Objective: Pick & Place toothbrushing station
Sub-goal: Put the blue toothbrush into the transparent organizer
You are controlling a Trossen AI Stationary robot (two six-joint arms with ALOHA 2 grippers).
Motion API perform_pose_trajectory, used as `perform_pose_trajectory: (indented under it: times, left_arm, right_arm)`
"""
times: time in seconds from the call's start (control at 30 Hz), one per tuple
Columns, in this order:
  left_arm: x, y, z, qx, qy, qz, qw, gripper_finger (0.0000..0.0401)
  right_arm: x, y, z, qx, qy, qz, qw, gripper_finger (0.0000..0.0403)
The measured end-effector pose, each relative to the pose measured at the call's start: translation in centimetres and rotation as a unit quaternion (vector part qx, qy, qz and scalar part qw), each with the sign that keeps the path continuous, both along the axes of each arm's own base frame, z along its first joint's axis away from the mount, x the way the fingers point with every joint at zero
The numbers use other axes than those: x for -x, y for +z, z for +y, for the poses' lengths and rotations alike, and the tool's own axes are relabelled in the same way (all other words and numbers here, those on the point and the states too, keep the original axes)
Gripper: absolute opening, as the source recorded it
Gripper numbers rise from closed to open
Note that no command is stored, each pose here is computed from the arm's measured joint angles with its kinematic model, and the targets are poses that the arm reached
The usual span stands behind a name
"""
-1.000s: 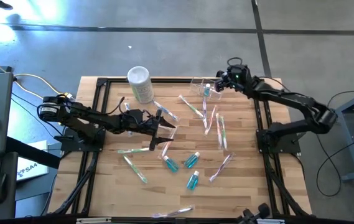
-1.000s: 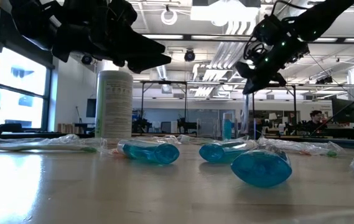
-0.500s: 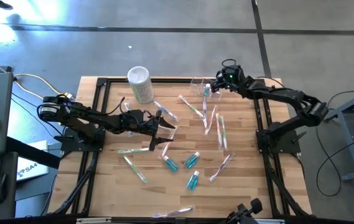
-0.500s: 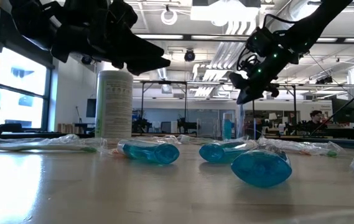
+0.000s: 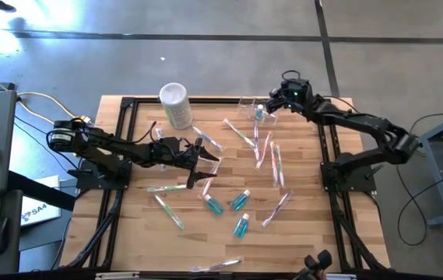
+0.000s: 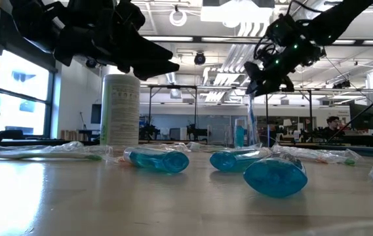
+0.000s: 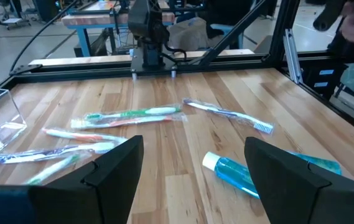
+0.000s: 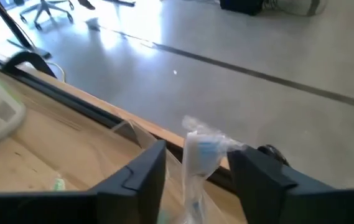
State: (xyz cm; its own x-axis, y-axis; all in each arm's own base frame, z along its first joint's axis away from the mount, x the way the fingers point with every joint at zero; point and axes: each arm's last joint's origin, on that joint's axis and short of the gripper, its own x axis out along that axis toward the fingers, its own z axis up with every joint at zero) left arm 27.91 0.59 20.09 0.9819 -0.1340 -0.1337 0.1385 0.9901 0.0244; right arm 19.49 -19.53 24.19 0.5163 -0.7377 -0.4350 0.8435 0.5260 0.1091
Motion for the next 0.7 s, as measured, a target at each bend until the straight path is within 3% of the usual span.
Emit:
perform_pose_trajectory:
  times: [0.17, 0.27, 0.33, 0.4, 0.53, 0.63, 0.7]
  left_arm:
    - [0.0, -0.1, 0.0, 0.000, 0.003, 0.005, 1.000, 0.0276]
    - [0.2, 0.7, 0.2, -0.019, 0.008, 0.029, 0.999, 0.0276]
    - [0.2, 1.6, 0.6, -0.053, 0.028, 0.073, 0.995, 0.0276]
    - [0.0, 2.4, 0.9, -0.109, 0.057, 0.130, 0.984, 0.0276]
    - [-0.3, 3.9, 1.4, -0.212, 0.100, 0.236, 0.943, 0.0276]
    - [-0.9, 4.7, 1.9, -0.235, 0.107, 0.286, 0.923, 0.0276]
    - [-1.6, 5.0, 2.3, -0.238, 0.112, 0.292, 0.920, 0.0276]
  right_arm:
    - [1.0, 2.4, 1.8, 0.015, 0.023, -0.029, 0.999, 0.0213]
    - [1.6, 3.9, 3.4, 0.006, 0.103, -0.066, 0.993, 0.0218]
    - [1.8, 4.7, 4.5, -0.008, 0.183, -0.093, 0.979, 0.0217]
    - [2.0, 5.4, 5.8, -0.023, 0.267, -0.118, 0.956, 0.0214]
    - [1.9, 6.4, 8.3, -0.055, 0.414, -0.156, 0.895, 0.0207]
    - [1.7, 6.6, 10.2, -0.075, 0.495, -0.161, 0.851, 0.0204]
    - [1.2, 6.6, 11.4, -0.080, 0.532, -0.156, 0.829, 0.0204]
